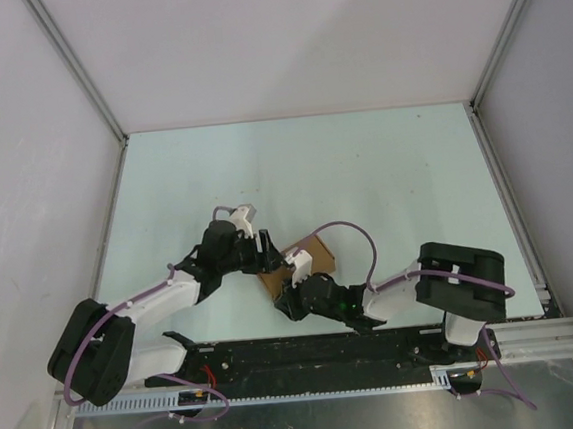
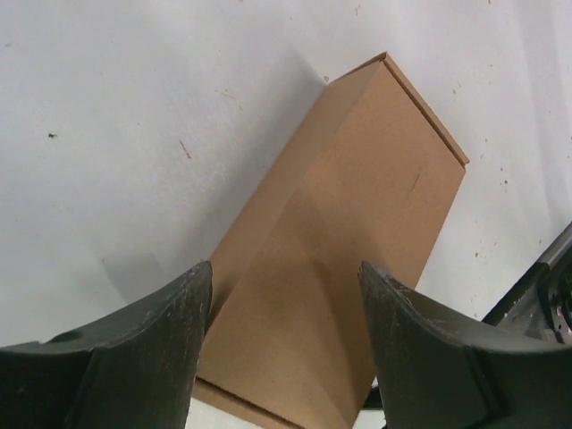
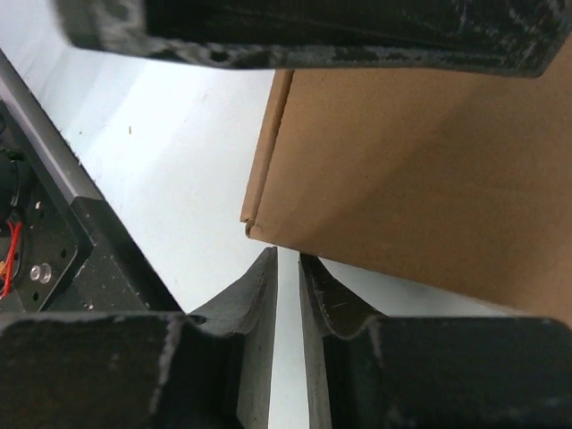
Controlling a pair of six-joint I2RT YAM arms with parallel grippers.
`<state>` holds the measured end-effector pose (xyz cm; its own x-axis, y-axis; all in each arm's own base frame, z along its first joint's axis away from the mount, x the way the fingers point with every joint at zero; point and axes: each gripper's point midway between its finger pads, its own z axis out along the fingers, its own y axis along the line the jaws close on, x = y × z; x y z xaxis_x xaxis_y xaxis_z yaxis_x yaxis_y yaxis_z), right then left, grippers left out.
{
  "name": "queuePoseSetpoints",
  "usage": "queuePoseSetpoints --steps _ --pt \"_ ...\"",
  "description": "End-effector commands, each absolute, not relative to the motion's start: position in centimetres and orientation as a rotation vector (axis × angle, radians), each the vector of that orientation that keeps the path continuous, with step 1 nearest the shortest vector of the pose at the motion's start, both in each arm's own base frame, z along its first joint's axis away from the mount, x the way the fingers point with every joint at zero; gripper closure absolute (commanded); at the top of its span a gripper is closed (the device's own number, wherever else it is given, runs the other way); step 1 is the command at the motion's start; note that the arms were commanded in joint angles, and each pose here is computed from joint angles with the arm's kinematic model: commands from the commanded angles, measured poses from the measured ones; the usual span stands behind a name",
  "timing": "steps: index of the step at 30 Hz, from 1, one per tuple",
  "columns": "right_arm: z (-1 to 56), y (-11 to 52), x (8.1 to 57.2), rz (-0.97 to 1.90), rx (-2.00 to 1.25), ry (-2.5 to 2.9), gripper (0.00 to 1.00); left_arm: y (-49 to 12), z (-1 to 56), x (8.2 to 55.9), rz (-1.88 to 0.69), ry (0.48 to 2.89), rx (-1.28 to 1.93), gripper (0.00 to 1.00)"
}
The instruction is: Fold the paper box
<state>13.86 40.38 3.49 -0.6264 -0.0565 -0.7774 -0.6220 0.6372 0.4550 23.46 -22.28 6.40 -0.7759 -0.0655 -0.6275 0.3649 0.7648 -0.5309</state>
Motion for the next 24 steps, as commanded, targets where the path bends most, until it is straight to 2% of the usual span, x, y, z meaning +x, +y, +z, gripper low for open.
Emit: queuePoseSetpoints --steps 1,9,15,24 --pt "7.7 40.7 15.0 0.947 -0.492 2.003 0.77 -23.0 7.2 22.3 -0.922 2.374 0.218 0.28" --pt "10.2 38.1 14.4 0.890 -0.469 2.035 0.76 -23.4 9.8 24.3 -0.884 2.324 0.228 0.26" --pt "10.0 36.9 13.5 0.885 -0.501 2.078 0.75 -23.1 9.0 24.4 -0.844 2.351 0.242 0.25" --pt "9.4 28.6 17.7 0.711 -0.270 2.122 0.76 -25.1 11.5 27.2 -0.853 2.278 0.355 0.25"
